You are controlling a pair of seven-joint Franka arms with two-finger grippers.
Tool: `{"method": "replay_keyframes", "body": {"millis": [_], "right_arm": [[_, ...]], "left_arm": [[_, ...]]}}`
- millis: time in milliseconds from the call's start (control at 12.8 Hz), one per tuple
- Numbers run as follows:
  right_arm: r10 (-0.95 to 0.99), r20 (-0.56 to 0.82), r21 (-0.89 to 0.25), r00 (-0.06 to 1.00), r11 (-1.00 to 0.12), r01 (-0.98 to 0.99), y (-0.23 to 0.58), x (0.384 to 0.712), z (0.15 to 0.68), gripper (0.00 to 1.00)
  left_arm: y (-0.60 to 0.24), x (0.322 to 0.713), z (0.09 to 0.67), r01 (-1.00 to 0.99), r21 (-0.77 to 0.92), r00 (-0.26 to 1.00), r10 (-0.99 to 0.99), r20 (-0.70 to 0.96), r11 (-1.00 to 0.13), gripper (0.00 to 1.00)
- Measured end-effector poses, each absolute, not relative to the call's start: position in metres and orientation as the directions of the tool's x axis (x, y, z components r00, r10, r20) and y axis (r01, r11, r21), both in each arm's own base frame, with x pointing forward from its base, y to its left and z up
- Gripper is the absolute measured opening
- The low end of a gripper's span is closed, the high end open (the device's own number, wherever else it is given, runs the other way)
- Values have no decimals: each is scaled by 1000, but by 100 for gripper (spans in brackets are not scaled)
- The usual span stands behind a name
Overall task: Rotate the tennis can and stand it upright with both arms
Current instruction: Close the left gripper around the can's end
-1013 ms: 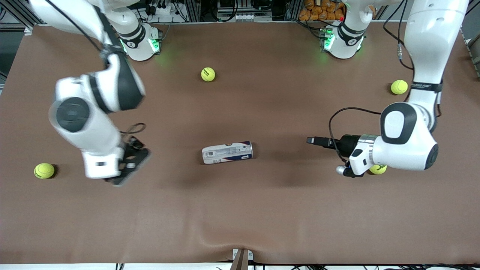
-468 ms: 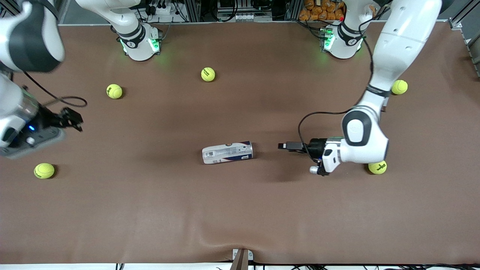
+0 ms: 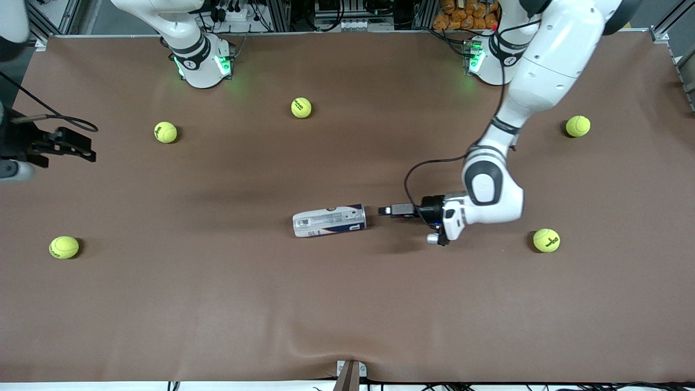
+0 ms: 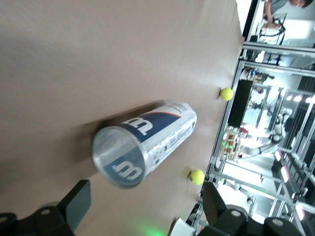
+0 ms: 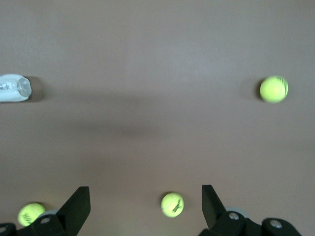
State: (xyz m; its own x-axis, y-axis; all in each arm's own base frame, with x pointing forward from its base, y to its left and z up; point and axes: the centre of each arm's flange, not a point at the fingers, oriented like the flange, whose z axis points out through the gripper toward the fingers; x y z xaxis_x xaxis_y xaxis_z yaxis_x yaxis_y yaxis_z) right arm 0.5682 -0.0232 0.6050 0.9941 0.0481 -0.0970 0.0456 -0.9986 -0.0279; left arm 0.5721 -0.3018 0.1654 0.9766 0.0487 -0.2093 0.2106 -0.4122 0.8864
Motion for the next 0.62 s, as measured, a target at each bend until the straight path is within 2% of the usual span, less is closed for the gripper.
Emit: {"method": "replay_keyframes", "body": {"millis": [234, 623], "right_arm": [[-65, -111, -23, 992, -997, -68, -23, 553, 621, 100], [-96, -95, -23, 991, -995, -98, -34, 546, 631, 100]], "left_arm": [[-323, 557, 151, 272, 883, 962, 91, -257, -382, 100], [-328, 557, 144, 319, 886, 947, 131, -292, -336, 100]]}}
